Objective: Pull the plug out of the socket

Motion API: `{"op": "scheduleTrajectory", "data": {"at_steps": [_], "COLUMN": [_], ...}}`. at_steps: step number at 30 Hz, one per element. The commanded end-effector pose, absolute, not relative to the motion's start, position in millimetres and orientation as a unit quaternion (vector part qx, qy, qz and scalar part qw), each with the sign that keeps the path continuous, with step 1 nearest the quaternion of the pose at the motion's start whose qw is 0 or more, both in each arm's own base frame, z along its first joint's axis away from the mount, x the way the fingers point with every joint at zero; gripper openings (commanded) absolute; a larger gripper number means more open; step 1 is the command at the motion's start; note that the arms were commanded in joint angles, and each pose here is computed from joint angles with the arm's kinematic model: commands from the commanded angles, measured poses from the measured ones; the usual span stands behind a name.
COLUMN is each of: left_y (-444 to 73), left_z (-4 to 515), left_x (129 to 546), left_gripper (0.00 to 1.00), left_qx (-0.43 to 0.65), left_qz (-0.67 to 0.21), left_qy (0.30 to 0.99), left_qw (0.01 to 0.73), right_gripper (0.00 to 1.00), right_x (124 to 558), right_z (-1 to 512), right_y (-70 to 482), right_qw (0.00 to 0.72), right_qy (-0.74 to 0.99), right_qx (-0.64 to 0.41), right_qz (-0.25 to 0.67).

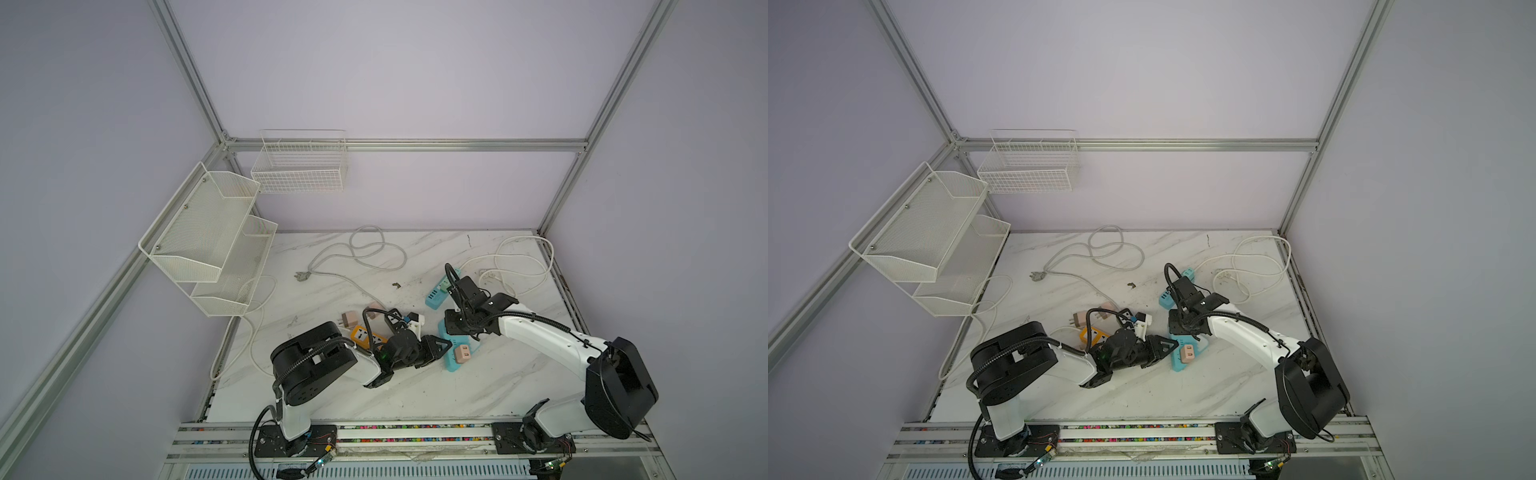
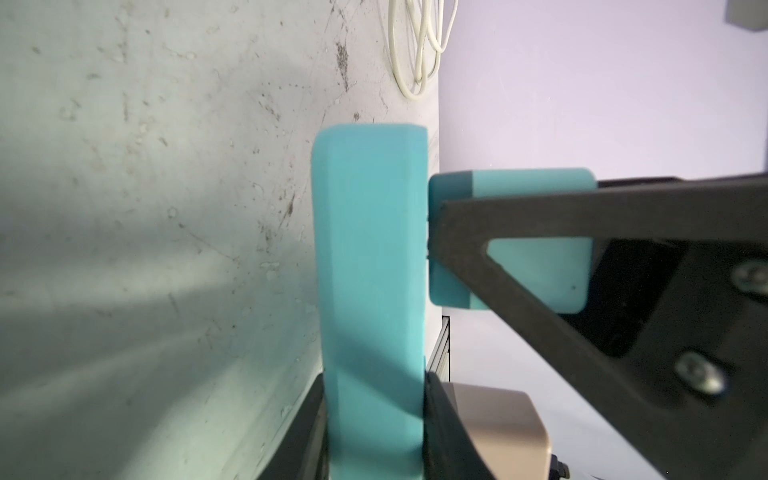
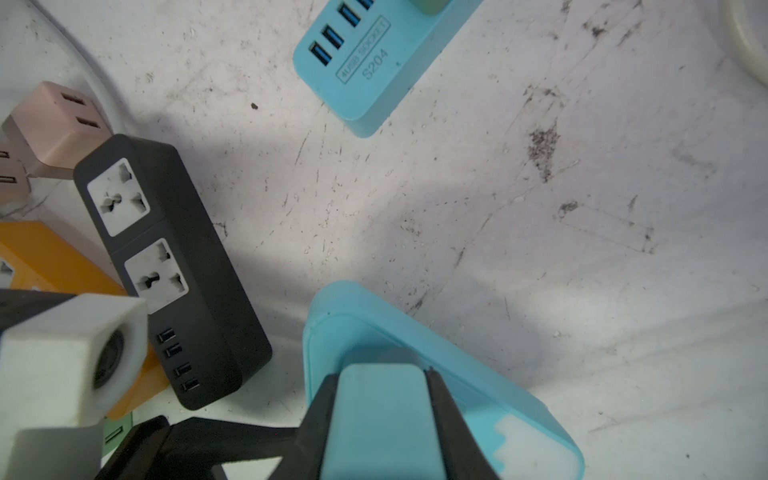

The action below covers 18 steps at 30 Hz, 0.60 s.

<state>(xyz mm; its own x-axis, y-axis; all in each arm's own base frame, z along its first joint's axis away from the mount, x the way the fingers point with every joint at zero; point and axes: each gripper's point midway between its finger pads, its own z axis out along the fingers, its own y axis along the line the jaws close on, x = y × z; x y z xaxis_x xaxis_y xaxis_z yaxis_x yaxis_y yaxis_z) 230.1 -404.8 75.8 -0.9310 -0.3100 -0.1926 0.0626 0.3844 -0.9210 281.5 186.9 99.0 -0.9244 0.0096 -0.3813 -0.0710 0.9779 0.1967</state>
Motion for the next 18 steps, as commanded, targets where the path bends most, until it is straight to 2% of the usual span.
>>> {"op": "scheduleTrajectory", "data": {"at_steps": [1,8,11,18], "left_y": [-398,-398,-400,-398], "left_z": [42,42,42,40], "left_x": [205,208,207,207], "left_gripper": [0.00,0.00,0.00,0.00], "left_qx": [-0.049,-0.051,-0.050,-0.053], "left_qz": [-0.516,-0.518,-0.519,-0.519], "left_qy": [0.846,0.845,0.844,0.844], "left_qw": [0.124,0.123,0.124,0.122], "right_gripper": [0.00,0.00,0.00,0.00], "right_x": [304,301,295,303], "right_z": [128,129,122,143], "right_y": [182,198,207,180], "right_qw": [0.254,0.259,0.244,0.267], "right_qy": [0.958,0.961,0.962,0.949], "right_qx": [0.007,-0.015,-0.023,0.009], "right_qz": [0.131,0.093,0.121,0.164]}}
